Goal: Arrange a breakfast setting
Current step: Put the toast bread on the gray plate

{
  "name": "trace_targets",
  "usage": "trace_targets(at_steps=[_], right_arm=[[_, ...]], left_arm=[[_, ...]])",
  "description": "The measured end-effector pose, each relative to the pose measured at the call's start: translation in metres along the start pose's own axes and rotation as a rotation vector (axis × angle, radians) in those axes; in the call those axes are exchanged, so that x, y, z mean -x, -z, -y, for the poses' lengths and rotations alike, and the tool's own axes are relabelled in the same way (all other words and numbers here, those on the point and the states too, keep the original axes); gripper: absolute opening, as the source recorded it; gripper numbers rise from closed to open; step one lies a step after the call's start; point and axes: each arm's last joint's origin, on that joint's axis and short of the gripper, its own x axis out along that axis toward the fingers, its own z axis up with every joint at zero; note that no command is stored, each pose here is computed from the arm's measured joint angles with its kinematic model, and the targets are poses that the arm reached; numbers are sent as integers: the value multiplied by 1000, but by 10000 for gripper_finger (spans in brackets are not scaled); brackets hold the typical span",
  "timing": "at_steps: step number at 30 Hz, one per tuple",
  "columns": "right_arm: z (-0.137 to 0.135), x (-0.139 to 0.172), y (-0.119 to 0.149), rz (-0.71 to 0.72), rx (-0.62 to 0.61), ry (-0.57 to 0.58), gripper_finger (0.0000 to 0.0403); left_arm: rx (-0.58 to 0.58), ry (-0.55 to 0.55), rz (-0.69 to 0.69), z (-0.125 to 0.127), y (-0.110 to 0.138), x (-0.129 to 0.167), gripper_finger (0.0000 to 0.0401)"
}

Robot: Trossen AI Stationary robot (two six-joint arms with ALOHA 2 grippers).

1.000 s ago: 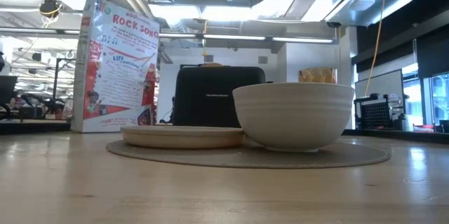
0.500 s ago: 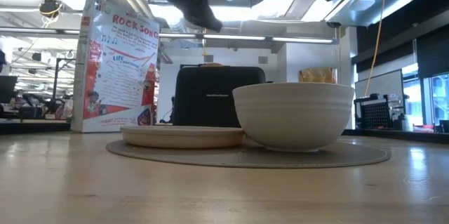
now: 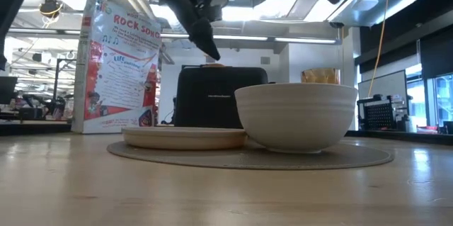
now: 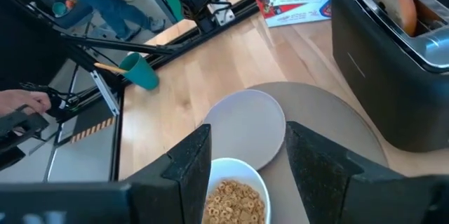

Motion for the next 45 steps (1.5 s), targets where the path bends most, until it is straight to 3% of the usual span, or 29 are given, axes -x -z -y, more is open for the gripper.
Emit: trace_targets(at_steps=[6,19,33,38,45], right_arm=[[0,0,1,-6,-1,7,175],[1,0,0,2,-3,29,175],[1,0,1,-6,-33,32,175],[1,0,1,-5,-32,32,175],[1,0,1,-4,-32,32,175]], left_arm=[[-44,-39,-29,-5,4,1,172],[-70,-32,-89,-3,9,-21,161],[-100,-28,-112,2,7,-17,11],[-122,-91,-131,5,-3,-8,15],[-153,-140,-108,10,-37,31,15]])
